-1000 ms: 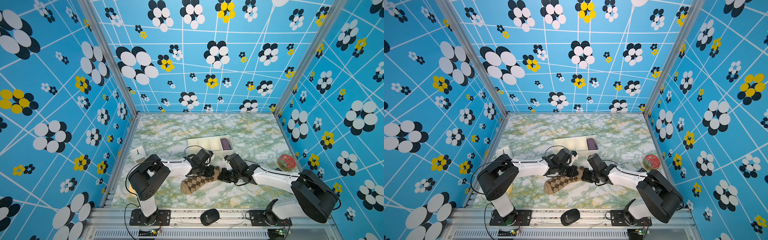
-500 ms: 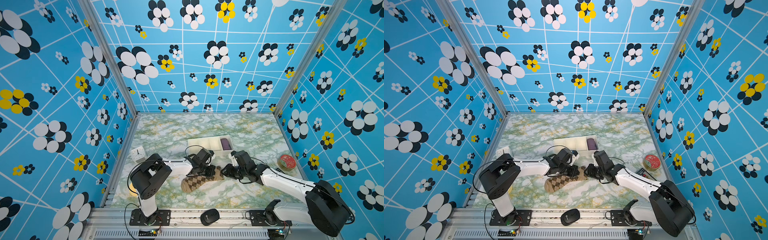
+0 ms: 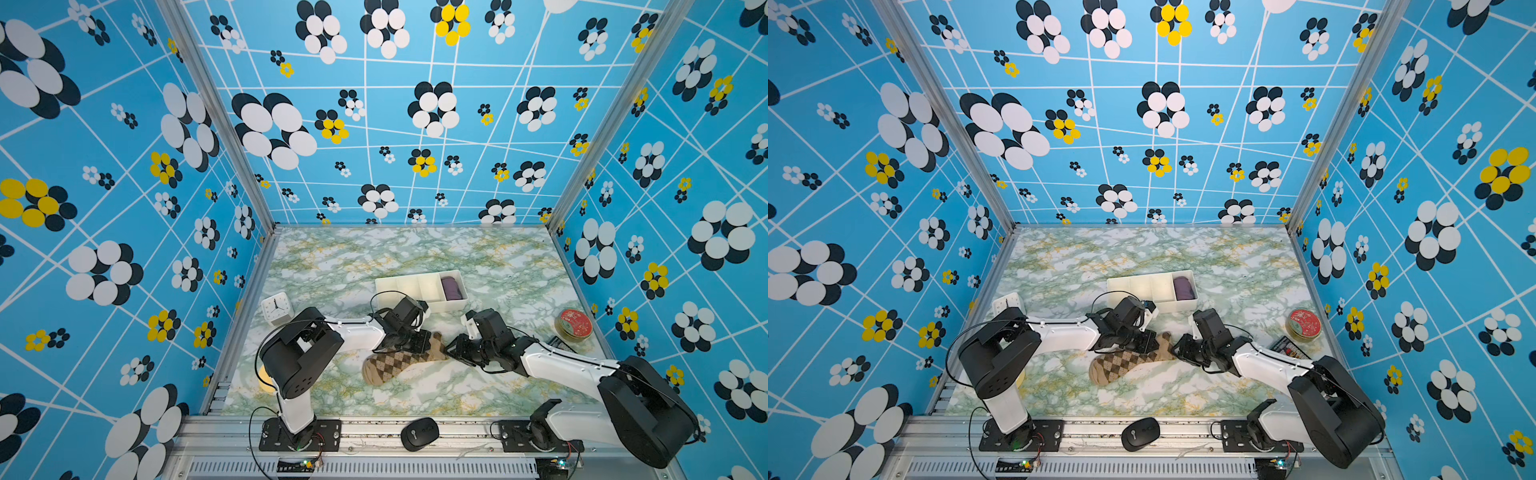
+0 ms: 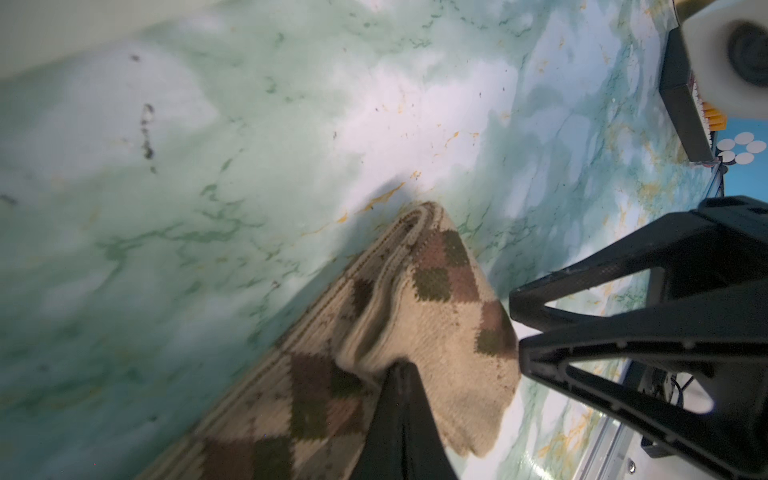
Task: Roll the socks
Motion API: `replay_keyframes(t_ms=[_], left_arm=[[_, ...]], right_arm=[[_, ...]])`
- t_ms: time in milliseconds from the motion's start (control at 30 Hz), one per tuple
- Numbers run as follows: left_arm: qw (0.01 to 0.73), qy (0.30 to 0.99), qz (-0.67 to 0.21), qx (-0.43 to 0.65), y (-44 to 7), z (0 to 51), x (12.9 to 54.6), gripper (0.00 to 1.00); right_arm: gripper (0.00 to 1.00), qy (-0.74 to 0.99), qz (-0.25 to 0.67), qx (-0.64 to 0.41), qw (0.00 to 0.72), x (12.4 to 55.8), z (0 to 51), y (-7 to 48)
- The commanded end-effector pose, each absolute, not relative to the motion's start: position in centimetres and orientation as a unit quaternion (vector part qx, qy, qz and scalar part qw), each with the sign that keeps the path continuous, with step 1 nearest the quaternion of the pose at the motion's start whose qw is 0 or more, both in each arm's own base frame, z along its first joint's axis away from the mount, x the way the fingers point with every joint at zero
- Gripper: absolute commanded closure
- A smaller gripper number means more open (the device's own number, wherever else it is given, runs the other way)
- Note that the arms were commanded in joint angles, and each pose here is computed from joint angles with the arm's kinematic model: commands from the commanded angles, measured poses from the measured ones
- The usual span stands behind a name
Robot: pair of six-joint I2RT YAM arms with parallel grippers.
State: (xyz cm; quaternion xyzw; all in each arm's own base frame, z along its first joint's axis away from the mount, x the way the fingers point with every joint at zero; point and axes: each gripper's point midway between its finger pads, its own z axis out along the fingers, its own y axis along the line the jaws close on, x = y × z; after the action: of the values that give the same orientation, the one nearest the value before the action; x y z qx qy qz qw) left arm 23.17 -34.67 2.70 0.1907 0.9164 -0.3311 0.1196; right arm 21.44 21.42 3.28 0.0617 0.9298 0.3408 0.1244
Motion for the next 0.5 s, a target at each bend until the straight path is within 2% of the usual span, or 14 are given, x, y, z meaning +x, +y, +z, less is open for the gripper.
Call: replay_keyframes(t_ms=[0, 467], left_arm=[[0.084, 0.929, -0.310, 0.185, -33.6, 0.2, 21.8, 0.95], [0.081, 0.923, -0.333, 0.173, -33.5, 0.4, 21.8, 0.95]], right_arm=[[0.70, 0.926, 0.353, 0.068, 0.115, 21.3, 2.8, 21.6], [0.70, 0.927, 0.356, 0.077, 0.093, 21.5, 0.2, 21.8]])
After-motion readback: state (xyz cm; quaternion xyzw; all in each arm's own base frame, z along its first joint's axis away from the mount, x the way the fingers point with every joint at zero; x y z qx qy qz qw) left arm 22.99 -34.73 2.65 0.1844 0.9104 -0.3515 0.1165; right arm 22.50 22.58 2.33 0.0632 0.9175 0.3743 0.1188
